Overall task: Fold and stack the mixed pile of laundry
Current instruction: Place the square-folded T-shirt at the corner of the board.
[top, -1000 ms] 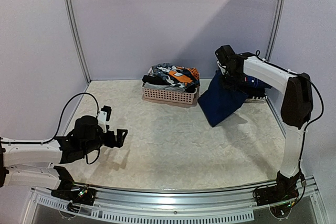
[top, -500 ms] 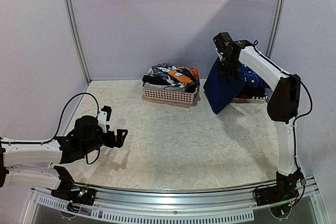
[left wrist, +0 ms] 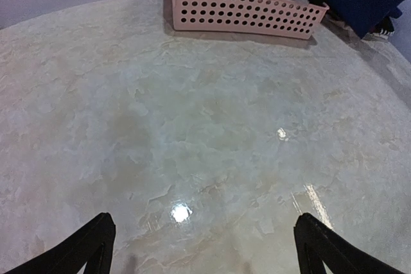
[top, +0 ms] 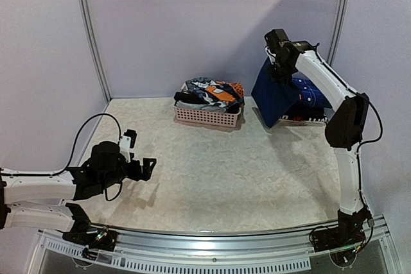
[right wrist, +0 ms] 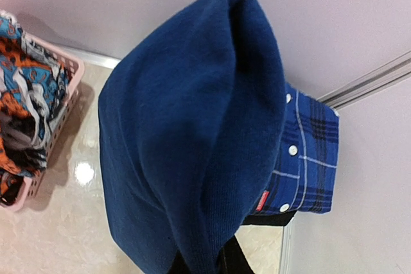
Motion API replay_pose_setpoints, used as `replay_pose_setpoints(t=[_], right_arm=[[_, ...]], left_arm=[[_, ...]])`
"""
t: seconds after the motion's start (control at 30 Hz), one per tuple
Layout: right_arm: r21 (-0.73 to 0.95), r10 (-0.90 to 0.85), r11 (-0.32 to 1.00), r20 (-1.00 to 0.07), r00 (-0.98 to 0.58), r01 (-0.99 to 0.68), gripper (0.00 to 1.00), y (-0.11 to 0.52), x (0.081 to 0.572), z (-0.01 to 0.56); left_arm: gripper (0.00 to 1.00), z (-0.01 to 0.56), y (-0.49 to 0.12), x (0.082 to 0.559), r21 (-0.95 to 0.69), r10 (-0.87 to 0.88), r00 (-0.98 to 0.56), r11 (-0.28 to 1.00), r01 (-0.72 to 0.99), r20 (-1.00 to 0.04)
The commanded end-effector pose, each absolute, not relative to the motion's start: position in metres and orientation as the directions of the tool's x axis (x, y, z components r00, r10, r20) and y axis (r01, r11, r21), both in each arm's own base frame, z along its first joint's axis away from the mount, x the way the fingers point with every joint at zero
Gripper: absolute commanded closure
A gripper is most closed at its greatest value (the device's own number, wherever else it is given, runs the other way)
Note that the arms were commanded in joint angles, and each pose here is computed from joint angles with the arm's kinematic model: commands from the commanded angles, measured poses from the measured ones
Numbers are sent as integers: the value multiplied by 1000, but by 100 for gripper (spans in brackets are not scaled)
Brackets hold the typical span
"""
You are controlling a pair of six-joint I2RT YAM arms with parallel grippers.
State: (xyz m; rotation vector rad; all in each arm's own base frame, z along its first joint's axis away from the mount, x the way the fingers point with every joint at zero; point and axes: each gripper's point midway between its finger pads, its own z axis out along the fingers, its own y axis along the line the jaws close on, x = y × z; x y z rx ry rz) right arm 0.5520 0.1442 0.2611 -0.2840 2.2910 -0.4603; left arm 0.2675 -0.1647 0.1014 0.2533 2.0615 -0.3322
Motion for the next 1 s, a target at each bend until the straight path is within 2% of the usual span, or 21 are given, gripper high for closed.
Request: replay_pose_setpoints(t=[0.0,0.37,0.97], right_arm=[[-419,-334,908,-707,-623,-11,100,138,561,292],[-421,-341,907,-756,-559,16,100,123,559,336],[-399,-284,911,-792,-540,106,100,59,575,355]], left_arm=[[1,94,-166,263,-121,64,-498,936,331,-865],[1,92,-167,264,-121,67,-504,936,331,-861],[2,87,-170,268,-104,90,-523,938,330,-847]])
